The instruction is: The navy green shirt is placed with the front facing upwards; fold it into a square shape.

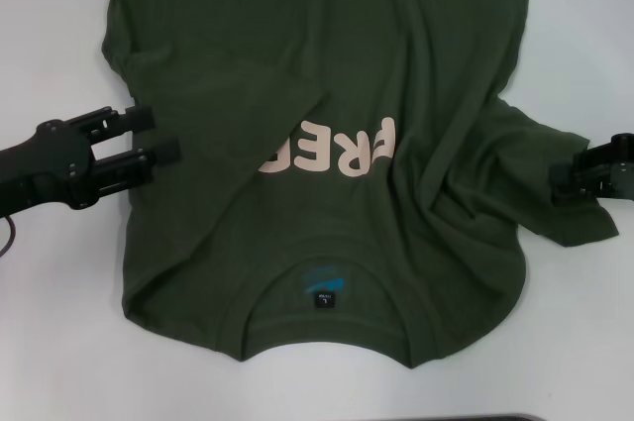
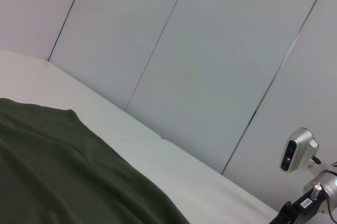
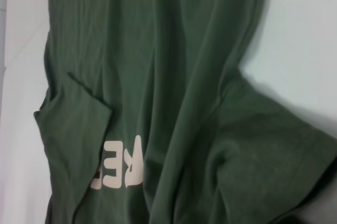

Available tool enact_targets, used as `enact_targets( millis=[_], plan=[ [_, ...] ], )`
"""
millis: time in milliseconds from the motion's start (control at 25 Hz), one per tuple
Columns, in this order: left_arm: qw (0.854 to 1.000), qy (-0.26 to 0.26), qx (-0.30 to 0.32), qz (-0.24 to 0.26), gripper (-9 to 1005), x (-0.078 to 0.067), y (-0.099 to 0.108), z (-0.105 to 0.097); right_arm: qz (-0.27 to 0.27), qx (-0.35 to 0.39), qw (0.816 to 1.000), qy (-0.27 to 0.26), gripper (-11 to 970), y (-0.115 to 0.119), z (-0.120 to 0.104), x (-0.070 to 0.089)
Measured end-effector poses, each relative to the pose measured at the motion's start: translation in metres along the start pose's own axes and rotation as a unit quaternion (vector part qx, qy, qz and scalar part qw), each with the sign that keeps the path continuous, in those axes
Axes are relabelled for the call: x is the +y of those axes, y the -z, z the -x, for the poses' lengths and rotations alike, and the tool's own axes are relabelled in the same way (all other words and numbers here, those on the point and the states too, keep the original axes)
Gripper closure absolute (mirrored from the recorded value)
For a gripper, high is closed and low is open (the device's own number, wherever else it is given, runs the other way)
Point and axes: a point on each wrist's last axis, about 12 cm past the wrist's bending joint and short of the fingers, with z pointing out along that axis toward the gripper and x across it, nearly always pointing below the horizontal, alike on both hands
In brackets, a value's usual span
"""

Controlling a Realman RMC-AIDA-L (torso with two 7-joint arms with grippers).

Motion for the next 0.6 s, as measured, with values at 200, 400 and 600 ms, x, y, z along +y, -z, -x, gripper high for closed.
enact_targets(
  millis=[200, 400, 600],
  plan=[
    [1.0, 0.0, 0.0, 0.001, 275, -0.0001, 0.0005, -0.0004, -0.009, -0.002, 1.0, -0.002, 701, 0.0007, -0.0005, -0.0031],
    [1.0, 0.001, 0.0, 0.0, 275, -0.0004, 0.0007, -0.0007, -0.016, -0.007, 1.0, 0.0, 875, 0.0002, 0.0003, -0.0044],
    [1.0, 0.002, 0.0, 0.002, 275, -0.0005, 0.0014, -0.0016, -0.01, -0.009, 1.0, 0.007, 894, 0.0002, 0.0001, -0.0032]
  ],
)
